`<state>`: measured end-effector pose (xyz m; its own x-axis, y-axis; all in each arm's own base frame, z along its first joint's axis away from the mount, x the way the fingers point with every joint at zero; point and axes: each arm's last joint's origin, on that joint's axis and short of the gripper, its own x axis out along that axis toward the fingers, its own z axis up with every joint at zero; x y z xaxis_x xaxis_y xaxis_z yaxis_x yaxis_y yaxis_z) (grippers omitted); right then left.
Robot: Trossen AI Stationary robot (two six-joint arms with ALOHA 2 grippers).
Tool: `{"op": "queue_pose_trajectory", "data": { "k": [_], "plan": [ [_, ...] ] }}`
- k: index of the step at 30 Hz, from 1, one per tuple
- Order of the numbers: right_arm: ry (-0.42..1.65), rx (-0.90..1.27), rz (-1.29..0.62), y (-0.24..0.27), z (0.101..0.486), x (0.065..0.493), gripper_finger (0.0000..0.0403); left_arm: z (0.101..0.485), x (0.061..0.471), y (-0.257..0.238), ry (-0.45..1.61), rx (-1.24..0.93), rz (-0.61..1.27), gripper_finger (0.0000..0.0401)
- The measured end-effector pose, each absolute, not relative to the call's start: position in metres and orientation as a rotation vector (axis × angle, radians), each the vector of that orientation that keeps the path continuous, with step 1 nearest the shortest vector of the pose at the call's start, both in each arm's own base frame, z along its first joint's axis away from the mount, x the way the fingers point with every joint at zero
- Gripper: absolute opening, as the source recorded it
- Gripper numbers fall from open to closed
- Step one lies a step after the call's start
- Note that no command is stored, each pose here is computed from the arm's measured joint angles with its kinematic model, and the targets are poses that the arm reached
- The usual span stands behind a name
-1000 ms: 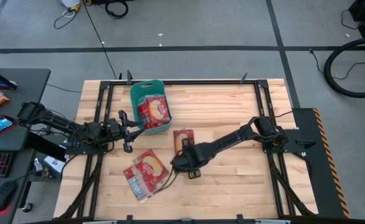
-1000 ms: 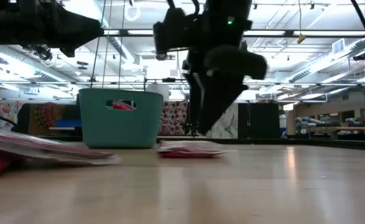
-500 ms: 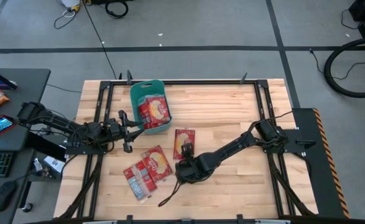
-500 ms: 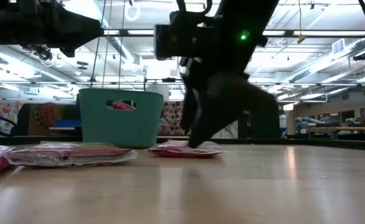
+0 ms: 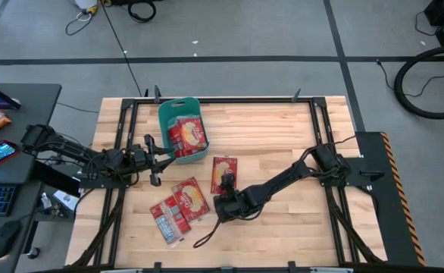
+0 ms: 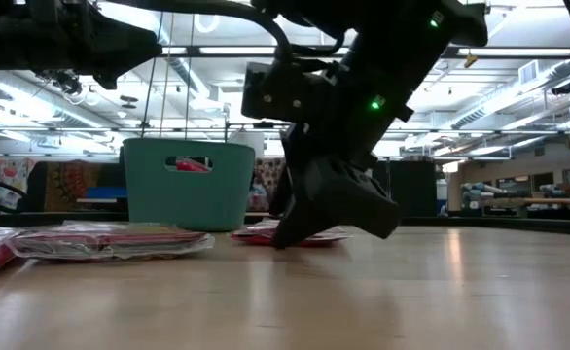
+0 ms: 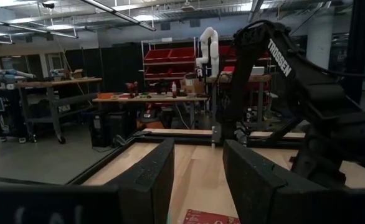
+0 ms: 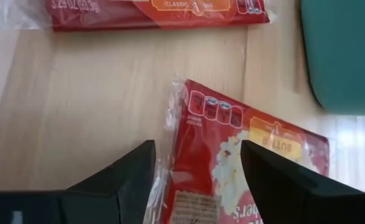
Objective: Sort popcorn bags into baskets
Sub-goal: Put the red popcorn bag into the green bin
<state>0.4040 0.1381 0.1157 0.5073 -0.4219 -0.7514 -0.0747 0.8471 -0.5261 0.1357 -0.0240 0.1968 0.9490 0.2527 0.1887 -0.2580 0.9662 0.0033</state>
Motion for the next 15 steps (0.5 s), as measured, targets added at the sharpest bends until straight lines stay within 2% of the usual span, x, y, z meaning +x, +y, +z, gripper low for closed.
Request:
{"op": "queue_pose_trajectory", "data": {
  "k": [4, 13, 15],
  "plan": [
    [1.050, -0.490, -0.218, 0.131, 0.111, 0.402, 0.0212, 0.197, 0.136, -0.024, -0.189, 0.028, 0.260, 0.0144],
    [1.080, -0.441, -0.158, 0.127, 0.107, 0.403, 0.0027, 0.197, 0.136, -0.024, -0.188, 0.028, 0.260, 0.0144],
    [1.083, -0.449, -0.145, 0.128, 0.109, 0.404, 0.0009, 0.197, 0.136, -0.024, -0.189, 0.028, 0.260, 0.0144]
  ]
}}
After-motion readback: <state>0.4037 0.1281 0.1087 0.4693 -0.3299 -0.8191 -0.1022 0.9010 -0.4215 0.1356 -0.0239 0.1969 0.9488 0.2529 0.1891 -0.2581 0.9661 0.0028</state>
